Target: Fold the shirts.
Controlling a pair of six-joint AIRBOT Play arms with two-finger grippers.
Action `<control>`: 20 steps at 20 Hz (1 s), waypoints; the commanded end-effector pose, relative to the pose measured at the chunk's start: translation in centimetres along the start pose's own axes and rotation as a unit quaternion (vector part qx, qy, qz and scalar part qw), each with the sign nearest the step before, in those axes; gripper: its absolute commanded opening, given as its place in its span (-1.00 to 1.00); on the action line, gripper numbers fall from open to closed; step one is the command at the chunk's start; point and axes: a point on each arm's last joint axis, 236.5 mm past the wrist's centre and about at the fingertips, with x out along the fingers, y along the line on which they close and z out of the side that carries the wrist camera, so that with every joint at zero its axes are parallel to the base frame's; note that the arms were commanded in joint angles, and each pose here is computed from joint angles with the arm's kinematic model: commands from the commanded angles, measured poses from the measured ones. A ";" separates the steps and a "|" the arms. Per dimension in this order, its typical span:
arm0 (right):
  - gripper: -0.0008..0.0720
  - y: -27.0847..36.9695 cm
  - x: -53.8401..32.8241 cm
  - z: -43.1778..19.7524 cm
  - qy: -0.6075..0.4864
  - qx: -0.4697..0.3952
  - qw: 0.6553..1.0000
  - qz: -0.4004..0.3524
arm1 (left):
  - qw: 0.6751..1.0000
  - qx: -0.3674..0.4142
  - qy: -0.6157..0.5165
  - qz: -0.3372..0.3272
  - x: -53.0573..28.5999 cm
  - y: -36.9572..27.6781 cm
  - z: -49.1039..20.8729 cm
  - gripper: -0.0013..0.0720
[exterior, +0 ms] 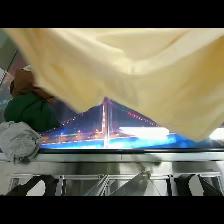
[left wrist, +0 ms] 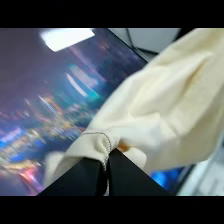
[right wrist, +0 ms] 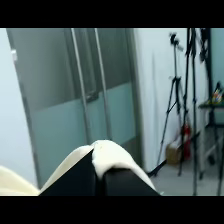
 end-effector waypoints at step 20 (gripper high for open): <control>0.24 -30.2 -1.4 -39.0 0.344 0.272 0.865 -0.245 | 0.844 -0.482 0.213 -0.103 18.5 31.3 -28.4 0.99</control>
